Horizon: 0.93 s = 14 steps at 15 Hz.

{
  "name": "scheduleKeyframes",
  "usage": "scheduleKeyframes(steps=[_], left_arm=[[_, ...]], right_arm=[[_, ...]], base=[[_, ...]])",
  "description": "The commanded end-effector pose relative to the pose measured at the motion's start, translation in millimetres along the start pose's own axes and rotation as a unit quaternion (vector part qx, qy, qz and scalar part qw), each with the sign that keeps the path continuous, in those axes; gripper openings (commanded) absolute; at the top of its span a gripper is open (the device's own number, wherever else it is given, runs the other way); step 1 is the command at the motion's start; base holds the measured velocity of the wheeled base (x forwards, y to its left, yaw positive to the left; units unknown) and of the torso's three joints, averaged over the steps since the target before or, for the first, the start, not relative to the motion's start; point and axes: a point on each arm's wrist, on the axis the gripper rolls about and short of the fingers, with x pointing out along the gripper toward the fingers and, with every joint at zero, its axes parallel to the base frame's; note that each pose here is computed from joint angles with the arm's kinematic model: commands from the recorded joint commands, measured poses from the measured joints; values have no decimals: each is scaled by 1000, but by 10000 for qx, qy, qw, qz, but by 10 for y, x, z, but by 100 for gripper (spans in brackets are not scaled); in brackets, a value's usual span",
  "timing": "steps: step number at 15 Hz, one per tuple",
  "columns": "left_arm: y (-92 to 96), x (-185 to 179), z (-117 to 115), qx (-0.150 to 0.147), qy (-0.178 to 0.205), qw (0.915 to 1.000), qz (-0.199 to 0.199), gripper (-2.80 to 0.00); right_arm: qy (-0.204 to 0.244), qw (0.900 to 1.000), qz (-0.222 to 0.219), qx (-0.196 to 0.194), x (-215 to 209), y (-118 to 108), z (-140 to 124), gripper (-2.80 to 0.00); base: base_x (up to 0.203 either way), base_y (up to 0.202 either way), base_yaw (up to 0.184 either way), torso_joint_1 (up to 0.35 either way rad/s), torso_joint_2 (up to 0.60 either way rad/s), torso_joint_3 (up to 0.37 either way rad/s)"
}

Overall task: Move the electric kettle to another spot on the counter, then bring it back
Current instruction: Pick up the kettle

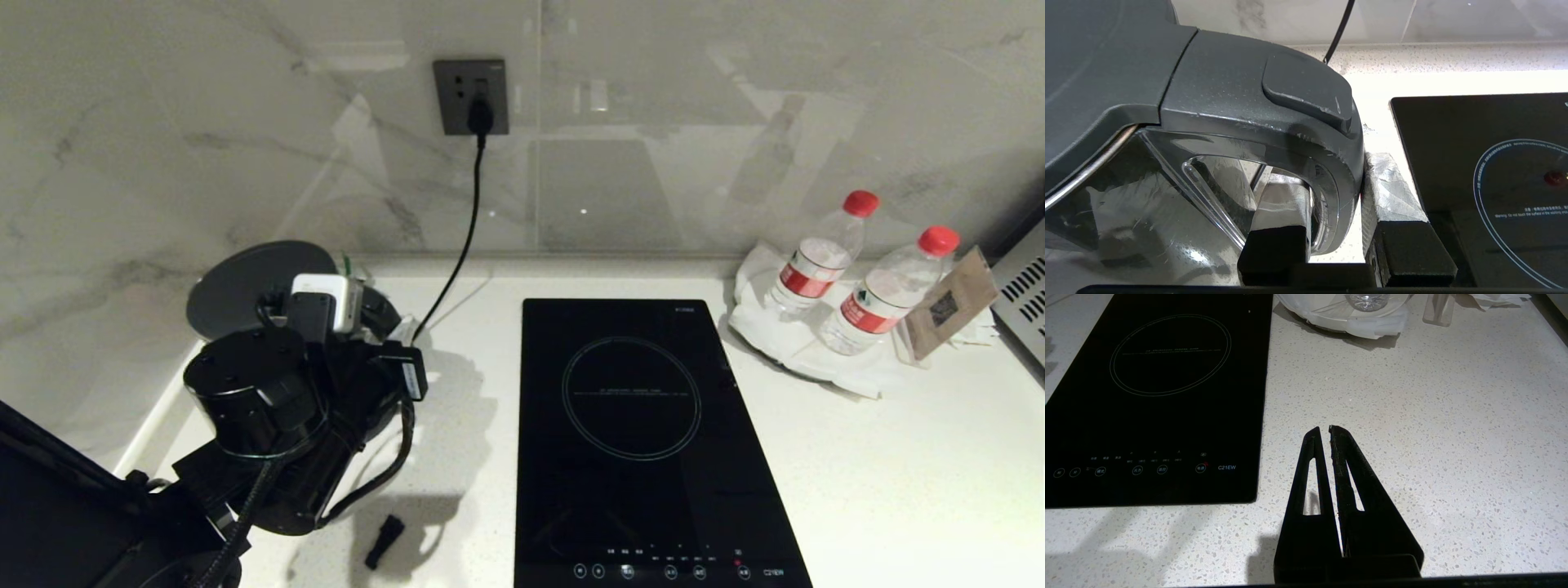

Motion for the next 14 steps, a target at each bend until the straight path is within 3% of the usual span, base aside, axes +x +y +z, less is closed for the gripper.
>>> scheduleKeyframes(steps=[1,14], left_arm=[[-3,8,-31,21,47,10000,22,-280],[-13,17,70,-11,-133,9999,30,-280]], right_arm=[[0,10000,2,0,0,0,0,-280],[4,10000,2,0,0,0,-1,-280]], base=[[0,0,0,0,0,0],[0,0,0,0,0,0]])
